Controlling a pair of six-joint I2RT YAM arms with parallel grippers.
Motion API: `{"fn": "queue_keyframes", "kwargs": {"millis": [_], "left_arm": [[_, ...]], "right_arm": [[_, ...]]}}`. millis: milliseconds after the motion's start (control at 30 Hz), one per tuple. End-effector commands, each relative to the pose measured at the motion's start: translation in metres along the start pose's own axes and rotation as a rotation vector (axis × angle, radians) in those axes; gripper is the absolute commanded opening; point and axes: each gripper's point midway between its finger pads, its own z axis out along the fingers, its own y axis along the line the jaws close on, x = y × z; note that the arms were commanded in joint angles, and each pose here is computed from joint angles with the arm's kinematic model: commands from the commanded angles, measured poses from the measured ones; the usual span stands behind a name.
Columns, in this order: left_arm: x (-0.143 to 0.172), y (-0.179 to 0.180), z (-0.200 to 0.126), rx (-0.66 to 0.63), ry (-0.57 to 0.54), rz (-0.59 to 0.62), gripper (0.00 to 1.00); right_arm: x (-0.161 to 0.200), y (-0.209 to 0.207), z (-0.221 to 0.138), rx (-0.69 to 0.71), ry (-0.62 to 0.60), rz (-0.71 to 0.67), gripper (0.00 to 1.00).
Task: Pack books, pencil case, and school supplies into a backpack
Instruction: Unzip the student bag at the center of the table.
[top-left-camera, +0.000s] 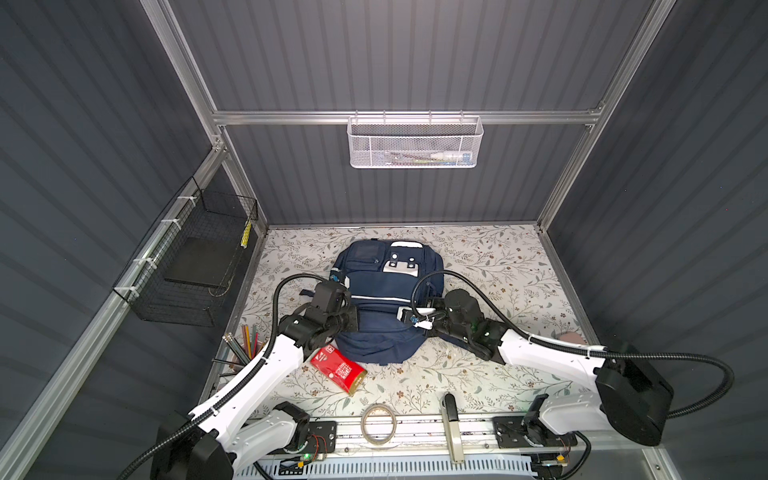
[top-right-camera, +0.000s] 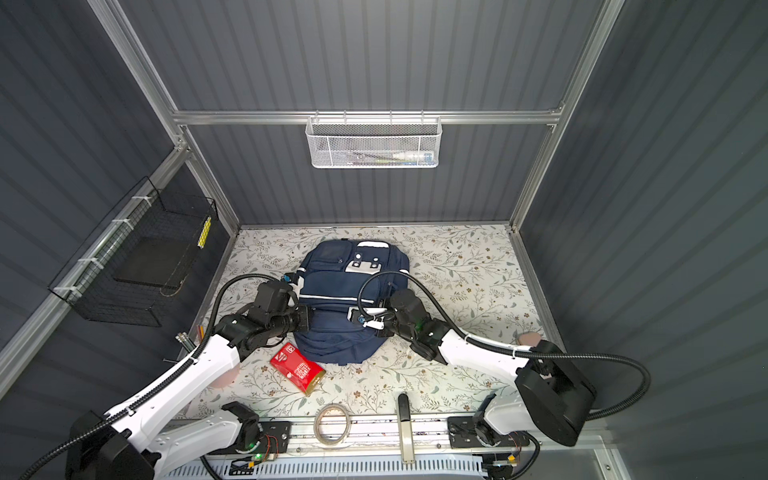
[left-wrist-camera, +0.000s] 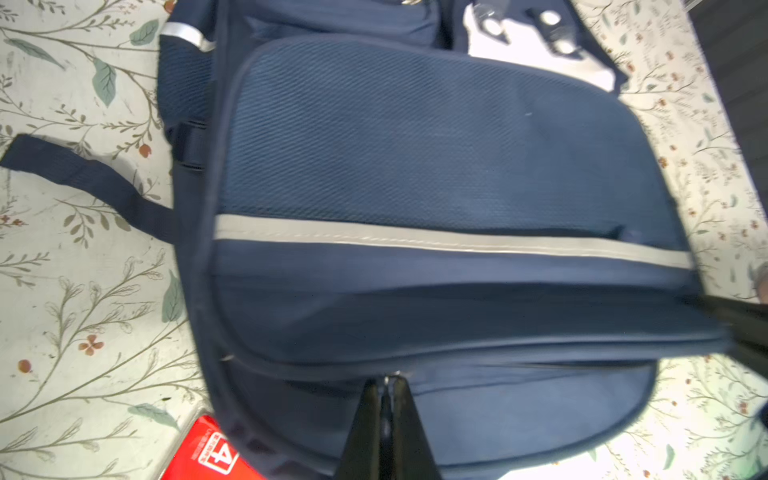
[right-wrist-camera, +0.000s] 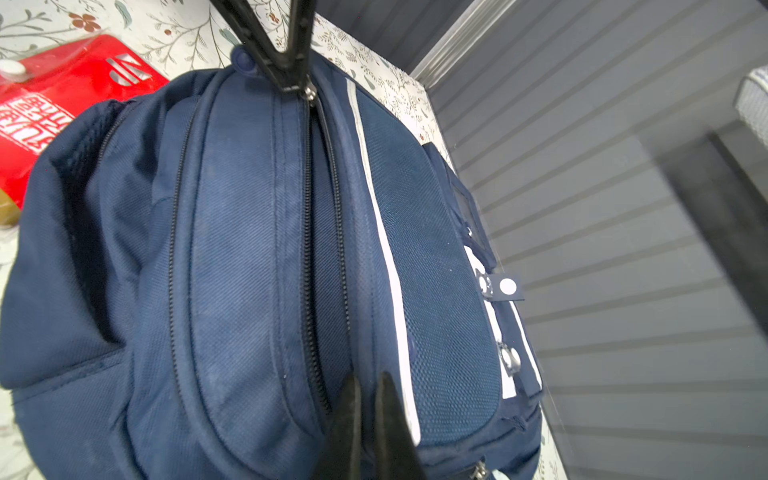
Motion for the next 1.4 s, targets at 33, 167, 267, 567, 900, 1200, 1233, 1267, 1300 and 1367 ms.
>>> {"fn": "queue_keyframes", "kwargs": {"millis": [33,167,267,567,900,1200,1233,1267,1300,1367], "left_arm": [[-0.024,0.010,0.000,-0.037,-0.057,-0.008,0.00],[-0.024,-0.024,0.003,0.148,-0.038,0.018,0.00],[-0.016,-0.048,0.002,0.219,-0.014,0.067,0.00],[0.003,-0.098,-0.005,0.350,0.021,0.089,0.00],[-0.003,-0.102,0.001,0.343,0.015,0.101,0.00],[0.001,-0.100,0.008,0.336,0.029,0.080,0.00],[0.001,-0.100,0.008,0.335,0.031,0.081,0.00],[0.001,-0.100,0.008,0.333,0.032,0.081,0.00],[0.001,-0.100,0.008,0.332,0.031,0.081,0.00],[0.001,-0.100,0.008,0.334,0.031,0.081,0.00]], "right_arm": [[0.051,-0.012,-0.016,0.041,0.153,0.057,0.00],[0.082,-0.043,-0.016,0.166,0.253,0.105,0.06],[0.090,-0.055,-0.012,0.241,0.284,0.106,0.23],[0.055,-0.071,-0.038,0.320,0.093,0.464,0.53],[-0.005,-0.014,-0.056,0.087,0.017,0.337,0.59],[-0.010,0.024,-0.017,-0.013,0.050,0.328,0.67],[-0.011,0.026,-0.012,-0.023,0.056,0.319,0.68],[-0.012,0.029,-0.008,-0.032,0.061,0.311,0.68],[-0.012,0.030,-0.004,-0.035,0.068,0.305,0.68],[-0.014,0.031,0.002,-0.042,0.067,0.305,0.69]]}}
